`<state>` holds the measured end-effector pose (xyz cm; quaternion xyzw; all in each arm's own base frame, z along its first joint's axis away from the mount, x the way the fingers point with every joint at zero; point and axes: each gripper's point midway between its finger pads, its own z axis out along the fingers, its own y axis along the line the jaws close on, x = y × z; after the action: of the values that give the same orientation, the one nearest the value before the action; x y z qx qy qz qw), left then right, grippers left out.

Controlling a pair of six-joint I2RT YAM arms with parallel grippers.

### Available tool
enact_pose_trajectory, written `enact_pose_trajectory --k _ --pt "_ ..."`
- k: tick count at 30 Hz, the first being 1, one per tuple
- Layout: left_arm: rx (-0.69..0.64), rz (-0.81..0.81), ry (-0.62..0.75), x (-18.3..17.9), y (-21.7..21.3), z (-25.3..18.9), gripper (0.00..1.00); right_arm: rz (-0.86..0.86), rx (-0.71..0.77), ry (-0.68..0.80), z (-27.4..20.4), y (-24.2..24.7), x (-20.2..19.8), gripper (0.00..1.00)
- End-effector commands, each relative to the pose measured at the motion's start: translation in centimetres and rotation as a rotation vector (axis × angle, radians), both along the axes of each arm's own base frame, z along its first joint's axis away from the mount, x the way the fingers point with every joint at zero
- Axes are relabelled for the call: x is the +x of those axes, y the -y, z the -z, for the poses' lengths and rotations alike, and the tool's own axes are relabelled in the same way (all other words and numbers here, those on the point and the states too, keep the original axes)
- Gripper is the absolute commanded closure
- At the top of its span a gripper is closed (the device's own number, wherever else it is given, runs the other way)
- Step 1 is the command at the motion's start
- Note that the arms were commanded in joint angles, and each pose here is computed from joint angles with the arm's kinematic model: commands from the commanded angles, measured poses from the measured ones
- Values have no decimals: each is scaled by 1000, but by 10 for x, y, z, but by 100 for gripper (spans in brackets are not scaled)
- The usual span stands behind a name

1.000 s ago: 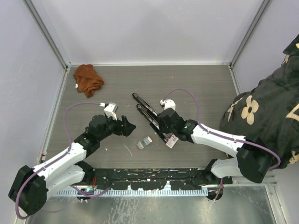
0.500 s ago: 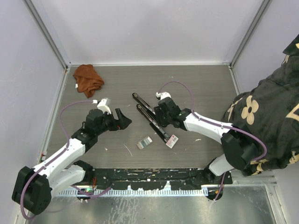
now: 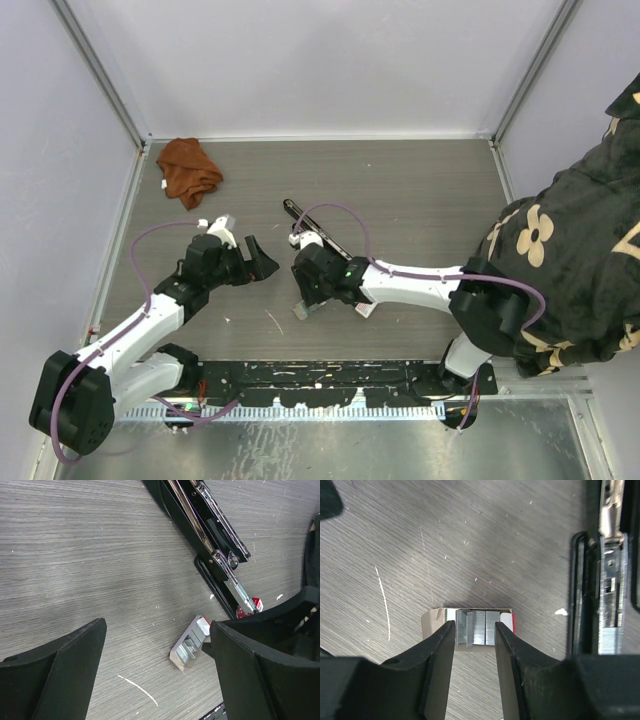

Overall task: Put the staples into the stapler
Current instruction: Pick up the staple from the staple box.

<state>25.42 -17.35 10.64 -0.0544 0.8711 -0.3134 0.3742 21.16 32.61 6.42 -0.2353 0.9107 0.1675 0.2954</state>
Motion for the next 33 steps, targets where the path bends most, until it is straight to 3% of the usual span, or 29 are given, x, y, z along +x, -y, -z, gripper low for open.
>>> enact_pose_trajectory --k 1,12,25,33 --pt "-25 7 22 2 2 -8 13 44 8 -13 6 -10 -3 59" --pt "-30 5 18 2 1 -5 13 23 -51 -35 17 -10 -18 69" --pt "-37 4 17 2 0 -3 13 33 -94 -22 25 -9 -20 70" --pt "-44 3 24 3 -1 -6 13 77 -120 3 21 0 -16 77"
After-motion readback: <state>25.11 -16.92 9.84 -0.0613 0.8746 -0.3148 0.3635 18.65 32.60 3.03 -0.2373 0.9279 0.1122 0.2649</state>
